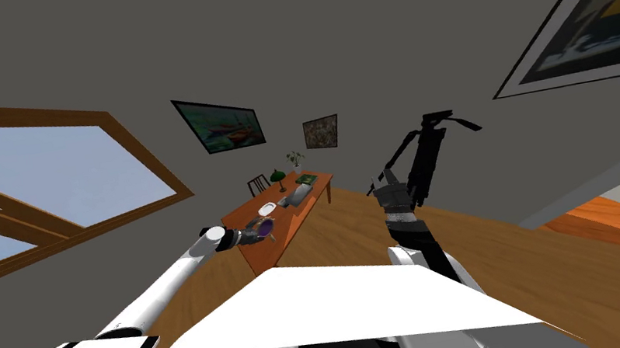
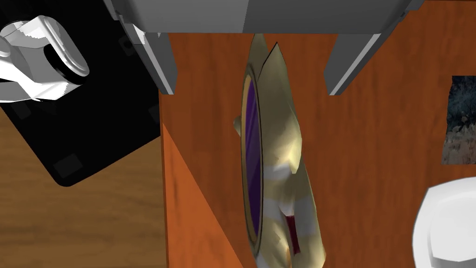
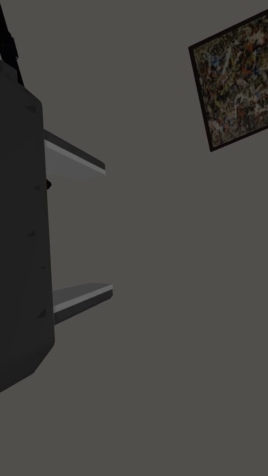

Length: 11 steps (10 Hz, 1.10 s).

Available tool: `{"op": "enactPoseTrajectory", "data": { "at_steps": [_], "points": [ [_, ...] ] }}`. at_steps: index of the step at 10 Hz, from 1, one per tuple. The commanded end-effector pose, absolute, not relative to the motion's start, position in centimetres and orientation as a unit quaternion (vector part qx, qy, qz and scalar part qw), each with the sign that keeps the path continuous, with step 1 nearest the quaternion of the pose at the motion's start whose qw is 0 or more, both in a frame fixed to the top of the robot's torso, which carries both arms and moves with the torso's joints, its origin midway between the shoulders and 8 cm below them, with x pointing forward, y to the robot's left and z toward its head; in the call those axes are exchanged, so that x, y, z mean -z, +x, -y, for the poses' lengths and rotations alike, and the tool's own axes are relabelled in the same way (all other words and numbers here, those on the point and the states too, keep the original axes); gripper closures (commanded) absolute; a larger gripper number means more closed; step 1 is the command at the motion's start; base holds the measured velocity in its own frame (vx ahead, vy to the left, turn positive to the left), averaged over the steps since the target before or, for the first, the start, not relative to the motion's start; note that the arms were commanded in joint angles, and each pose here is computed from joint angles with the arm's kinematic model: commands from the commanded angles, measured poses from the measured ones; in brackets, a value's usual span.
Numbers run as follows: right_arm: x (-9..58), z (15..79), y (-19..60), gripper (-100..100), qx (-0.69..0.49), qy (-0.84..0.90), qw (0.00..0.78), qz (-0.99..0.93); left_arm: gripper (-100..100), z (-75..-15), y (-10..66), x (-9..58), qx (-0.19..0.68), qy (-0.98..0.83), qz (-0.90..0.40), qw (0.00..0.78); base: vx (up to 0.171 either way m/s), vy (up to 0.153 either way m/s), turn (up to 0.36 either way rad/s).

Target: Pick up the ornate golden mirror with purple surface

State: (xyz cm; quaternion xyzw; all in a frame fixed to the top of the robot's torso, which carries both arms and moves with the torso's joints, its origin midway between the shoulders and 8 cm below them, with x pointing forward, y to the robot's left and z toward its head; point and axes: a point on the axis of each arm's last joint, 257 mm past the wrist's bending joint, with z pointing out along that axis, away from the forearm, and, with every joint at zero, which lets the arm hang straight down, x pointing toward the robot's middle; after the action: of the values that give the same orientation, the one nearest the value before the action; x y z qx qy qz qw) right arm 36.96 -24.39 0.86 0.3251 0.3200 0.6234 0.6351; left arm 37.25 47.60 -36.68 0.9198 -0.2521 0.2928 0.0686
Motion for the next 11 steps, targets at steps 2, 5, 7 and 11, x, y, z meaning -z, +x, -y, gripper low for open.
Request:
{"op": "enactPoseTrajectory", "data": {
  "at_steps": [2,5,7,11],
  "points": [
    [-0.9,24.4,37.0,0,-0.623,0.325,0.635,-0.32,100,-47.6,37.2,36.7,-0.293,0.92,0.252,0.069,-0.005,0.0,0.005],
    [-0.9,24.4,37.0,0,-0.623,0.325,0.635,-0.32,100,-47.5,37.2,36.7,-0.292,0.92,0.252,0.069,0.0,0.0,0.0],
    [-0.9,24.4,37.0,0,-0.623,0.325,0.635,-0.32,100,-46.5,37.1,36.5,-0.29,0.916,0.266,0.074,0.037,0.006,0.124],
    [-0.9,24.4,37.0,0,-0.623,0.325,0.635,-0.32,100,-44.0,36.7,35.8,-0.287,0.904,0.304,0.086,0.111,0.003,0.255]
  ]
}}
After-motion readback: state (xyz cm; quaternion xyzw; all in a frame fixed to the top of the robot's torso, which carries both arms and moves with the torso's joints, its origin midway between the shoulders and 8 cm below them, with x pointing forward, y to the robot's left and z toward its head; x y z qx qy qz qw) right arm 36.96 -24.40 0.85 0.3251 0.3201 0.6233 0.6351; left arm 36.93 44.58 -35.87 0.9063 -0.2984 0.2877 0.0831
